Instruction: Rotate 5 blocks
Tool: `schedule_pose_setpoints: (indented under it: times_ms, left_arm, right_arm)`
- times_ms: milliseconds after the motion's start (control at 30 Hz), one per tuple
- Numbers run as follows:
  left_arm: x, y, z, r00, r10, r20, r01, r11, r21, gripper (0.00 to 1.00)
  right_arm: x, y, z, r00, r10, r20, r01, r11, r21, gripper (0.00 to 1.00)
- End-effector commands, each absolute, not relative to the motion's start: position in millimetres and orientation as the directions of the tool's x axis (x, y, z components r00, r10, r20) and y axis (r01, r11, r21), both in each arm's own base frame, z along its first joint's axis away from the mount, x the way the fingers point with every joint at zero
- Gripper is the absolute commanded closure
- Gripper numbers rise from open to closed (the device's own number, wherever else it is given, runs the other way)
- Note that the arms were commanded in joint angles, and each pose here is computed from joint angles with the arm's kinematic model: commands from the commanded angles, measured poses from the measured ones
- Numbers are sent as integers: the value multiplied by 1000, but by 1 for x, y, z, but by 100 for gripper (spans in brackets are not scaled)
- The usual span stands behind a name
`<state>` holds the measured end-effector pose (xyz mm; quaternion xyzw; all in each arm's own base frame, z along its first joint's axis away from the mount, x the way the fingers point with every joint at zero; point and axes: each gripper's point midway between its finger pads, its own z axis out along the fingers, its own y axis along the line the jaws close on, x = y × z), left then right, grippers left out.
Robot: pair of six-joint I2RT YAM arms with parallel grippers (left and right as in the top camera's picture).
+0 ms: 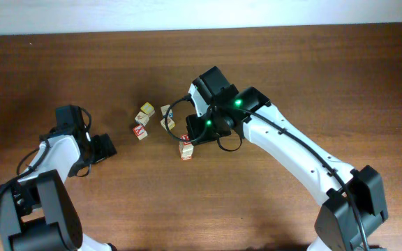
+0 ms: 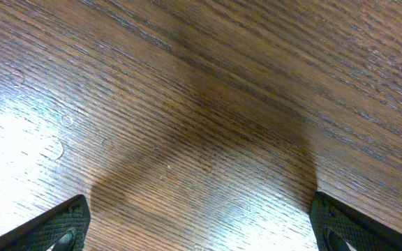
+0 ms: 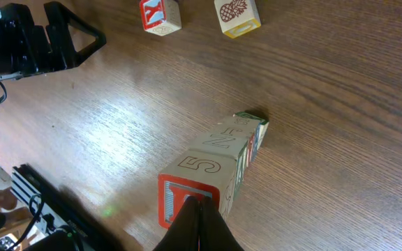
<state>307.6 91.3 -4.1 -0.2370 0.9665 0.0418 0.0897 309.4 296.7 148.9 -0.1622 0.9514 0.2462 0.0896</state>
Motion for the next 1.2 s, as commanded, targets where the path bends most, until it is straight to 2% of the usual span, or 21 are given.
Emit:
schedule_pose_setpoints:
  times_ms: [0, 167, 300, 433, 633, 1033, 1167]
  left_arm:
    - [268, 93, -39, -892, -447, -61, -451, 881, 140, 1]
    - [274, 94, -37, -891, -447, -79, -454, 881, 132, 1]
    - [286, 97, -15, -891, -446, -88, -455, 881, 131, 1]
    - [315, 104, 31, -876, -443, -191, -467, 878, 105, 1]
    - [328, 107, 77, -841, -434, -324, -479, 875, 70, 1]
    - [328, 107, 79, -838, -434, -330, -479, 875, 68, 1]
    - [328, 107, 79, -838, -434, -330, -479, 875, 68, 1]
  right_arm:
    - [308, 285, 115, -943, -277, -185, -327, 872, 363, 95]
    - [308, 285, 115, -942, -280, -186, -331, 871, 363, 95]
    - [308, 285, 115, -942, -280, -186, -331, 871, 363, 96]
    - [308, 285, 115, -942, -280, -186, -331, 871, 362, 96]
    - [308, 285, 115, -942, -280, -186, -331, 871, 363, 96]
    - [308, 286, 115, -941, -282, -187, -332, 870, 364, 96]
    - [302, 296, 117, -919, -333, -209, -390, 846, 365, 96]
